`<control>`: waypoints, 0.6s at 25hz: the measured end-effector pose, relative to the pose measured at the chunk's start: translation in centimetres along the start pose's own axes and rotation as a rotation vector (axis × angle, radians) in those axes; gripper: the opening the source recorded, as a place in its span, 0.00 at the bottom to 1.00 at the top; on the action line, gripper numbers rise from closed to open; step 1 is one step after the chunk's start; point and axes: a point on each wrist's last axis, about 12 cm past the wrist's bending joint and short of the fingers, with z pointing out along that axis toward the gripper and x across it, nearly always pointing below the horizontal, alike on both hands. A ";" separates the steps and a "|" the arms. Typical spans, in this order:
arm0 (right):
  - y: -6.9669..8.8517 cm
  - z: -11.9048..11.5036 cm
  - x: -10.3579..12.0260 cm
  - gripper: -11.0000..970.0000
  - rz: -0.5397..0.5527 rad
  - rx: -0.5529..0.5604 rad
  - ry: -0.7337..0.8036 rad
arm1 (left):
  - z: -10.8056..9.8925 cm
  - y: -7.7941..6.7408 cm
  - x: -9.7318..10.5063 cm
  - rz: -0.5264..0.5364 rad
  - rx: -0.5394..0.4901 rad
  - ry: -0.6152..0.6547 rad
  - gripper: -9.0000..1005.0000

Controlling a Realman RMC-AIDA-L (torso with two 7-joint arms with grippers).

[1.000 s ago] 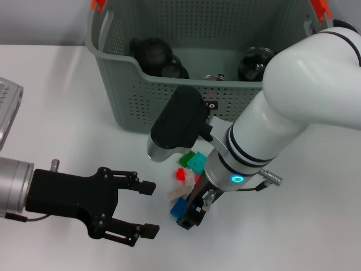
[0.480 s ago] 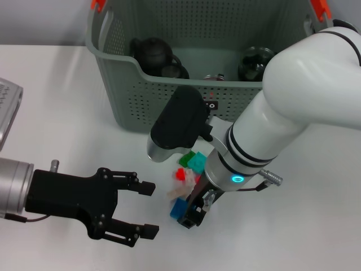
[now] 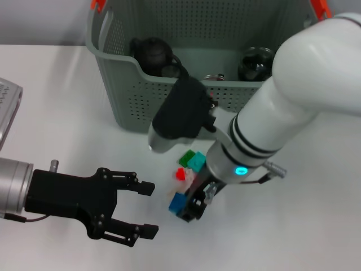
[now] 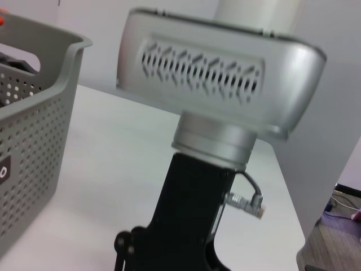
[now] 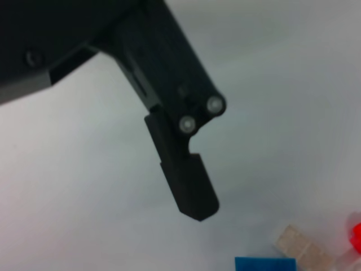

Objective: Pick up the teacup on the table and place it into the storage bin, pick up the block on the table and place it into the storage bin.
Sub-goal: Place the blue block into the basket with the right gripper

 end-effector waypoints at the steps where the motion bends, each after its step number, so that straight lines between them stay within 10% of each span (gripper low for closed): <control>1: -0.2 -0.4 -0.1 0.45 0.004 0.003 -0.005 | 0.0 0.0 0.0 0.000 -0.001 0.000 0.85; 15: -3.7 -10.3 0.0 0.45 0.064 0.088 -0.305 | -0.6 0.0 0.0 -0.002 -0.017 -0.014 0.85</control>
